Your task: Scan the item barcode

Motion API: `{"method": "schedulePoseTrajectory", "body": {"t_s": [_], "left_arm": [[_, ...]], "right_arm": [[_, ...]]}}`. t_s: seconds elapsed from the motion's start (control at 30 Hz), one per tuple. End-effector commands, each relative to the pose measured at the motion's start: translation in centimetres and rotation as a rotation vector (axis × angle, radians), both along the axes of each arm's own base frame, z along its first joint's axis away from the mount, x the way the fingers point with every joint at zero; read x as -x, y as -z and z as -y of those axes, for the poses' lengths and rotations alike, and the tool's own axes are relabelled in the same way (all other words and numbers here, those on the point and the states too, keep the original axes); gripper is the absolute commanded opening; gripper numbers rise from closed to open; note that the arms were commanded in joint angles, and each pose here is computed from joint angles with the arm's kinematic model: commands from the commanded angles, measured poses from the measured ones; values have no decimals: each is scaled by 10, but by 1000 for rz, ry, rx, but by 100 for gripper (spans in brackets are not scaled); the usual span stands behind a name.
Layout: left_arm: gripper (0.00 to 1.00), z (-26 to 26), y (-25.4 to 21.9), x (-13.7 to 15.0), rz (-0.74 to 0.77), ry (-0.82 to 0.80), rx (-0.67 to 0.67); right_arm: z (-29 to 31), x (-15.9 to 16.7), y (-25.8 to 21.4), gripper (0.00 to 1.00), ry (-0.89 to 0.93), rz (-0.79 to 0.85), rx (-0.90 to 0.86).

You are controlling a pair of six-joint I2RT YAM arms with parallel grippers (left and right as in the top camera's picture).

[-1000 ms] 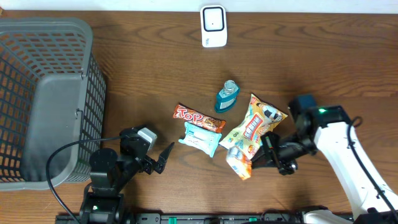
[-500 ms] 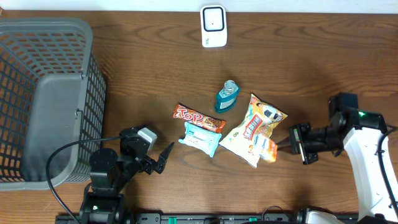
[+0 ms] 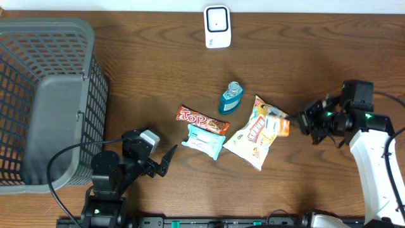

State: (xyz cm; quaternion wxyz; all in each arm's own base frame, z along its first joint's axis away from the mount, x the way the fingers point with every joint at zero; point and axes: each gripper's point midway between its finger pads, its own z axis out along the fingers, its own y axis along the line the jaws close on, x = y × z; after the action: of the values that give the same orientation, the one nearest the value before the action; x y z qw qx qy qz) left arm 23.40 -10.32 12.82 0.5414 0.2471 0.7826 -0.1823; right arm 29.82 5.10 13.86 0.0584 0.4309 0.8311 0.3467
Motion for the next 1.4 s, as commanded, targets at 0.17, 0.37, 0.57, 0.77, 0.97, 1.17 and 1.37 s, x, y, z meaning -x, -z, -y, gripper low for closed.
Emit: {"method": "schedulePoseTrajectory", "body": {"t_s": [0.17,0.37,0.57,0.77,0.97,1.17,1.37], "left_arm": [[98,-2,6,1,-19,-11,4],[98,-2,6,1,-19,-11,4],[98,-2,6,1,-19,-11,4],[98,-2,6,1,-18,-11,4],[98,-2,6,1,-18,-11,4],[98,-2,6,1,-19,-11,4],[98,-2,6,1,-18,-11,4]], "right_arm": [[4,-60,-37,1,-73,368,150],[1,-110,-75,1,-36,637,299],[-7,-153,-95,1,58,814,437],[-45,-200,-103,1,63,1055,391],[-73,-234,-93,1,54,1269,317],[-112,-283,-71,1,-53,1309,219],[-145,-331,-60,1,-107,1301,185]]}}
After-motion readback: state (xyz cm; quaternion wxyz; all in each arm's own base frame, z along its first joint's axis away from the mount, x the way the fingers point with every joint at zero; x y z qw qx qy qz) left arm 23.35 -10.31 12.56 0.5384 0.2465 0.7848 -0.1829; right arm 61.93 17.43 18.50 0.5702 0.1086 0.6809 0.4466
